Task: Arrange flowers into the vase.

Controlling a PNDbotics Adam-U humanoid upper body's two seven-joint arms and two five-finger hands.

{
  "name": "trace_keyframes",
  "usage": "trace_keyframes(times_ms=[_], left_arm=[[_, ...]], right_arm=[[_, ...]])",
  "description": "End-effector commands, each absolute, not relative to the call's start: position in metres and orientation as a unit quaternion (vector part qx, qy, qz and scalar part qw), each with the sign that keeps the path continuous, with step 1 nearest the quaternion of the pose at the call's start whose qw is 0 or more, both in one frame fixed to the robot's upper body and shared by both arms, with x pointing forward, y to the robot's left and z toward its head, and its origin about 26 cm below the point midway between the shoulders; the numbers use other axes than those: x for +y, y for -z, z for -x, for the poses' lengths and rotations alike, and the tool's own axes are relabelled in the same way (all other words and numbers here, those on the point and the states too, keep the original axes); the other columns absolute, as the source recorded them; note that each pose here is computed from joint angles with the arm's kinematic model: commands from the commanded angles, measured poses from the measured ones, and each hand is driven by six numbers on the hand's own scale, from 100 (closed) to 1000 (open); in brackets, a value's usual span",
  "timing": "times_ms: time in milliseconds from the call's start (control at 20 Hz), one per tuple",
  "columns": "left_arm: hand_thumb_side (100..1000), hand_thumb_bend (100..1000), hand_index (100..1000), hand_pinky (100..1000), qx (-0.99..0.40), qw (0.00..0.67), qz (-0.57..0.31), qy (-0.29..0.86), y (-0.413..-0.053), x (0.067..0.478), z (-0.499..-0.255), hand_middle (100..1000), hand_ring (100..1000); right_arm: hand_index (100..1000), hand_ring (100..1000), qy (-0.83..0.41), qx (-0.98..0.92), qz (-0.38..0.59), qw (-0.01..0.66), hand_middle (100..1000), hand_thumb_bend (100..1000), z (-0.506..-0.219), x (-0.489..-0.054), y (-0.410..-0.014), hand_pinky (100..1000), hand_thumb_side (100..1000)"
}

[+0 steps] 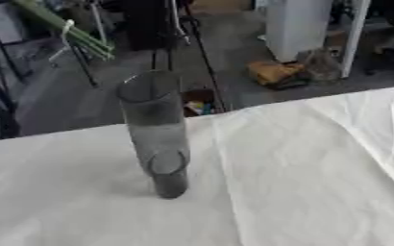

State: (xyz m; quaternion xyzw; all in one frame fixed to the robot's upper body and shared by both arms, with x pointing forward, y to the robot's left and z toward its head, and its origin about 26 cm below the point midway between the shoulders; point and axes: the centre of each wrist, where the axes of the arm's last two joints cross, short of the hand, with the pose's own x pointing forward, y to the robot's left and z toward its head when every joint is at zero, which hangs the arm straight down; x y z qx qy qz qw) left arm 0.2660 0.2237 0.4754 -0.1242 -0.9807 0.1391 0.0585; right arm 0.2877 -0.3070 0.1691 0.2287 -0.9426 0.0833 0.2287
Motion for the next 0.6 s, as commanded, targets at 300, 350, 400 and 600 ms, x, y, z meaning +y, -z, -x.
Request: trace_keyframes(times_ms=[300, 350, 400, 600], left_arm=[[670, 100, 118, 100, -0.985, -0.015, 0.119, -0.126, -0.4762, 0.2134, -0.2359, 100, 100], [669, 100, 118, 100, -0.985, -0.018, 0.116, -0.125, -0.4761, 0.2136, -0.2357, 100, 100], [667, 100, 118, 100, -0.986, -0.020, 0.113, -0.122, -0.4757, 0.2135, -0.2358, 100, 100], [604, 103, 118, 100, -0.988, -0.043, 0.094, -0.111, -0.4741, 0.2129, -0.2368, 100, 100]], right_arm=[[749, 730, -0.100, -0.944, -0.228, 0.218, 501, 100, -0.2875, -0.3022, -0.1752, 583, 814], [749, 730, -0.101, -0.944, -0.228, 0.218, 501, 100, -0.2875, -0.3020, -0.1751, 583, 806], [750, 731, -0.101, -0.943, -0.228, 0.219, 501, 100, -0.2876, -0.3018, -0.1751, 583, 813], [750, 731, -0.104, -0.943, -0.228, 0.220, 500, 100, -0.2880, -0.3010, -0.1756, 584, 813]])
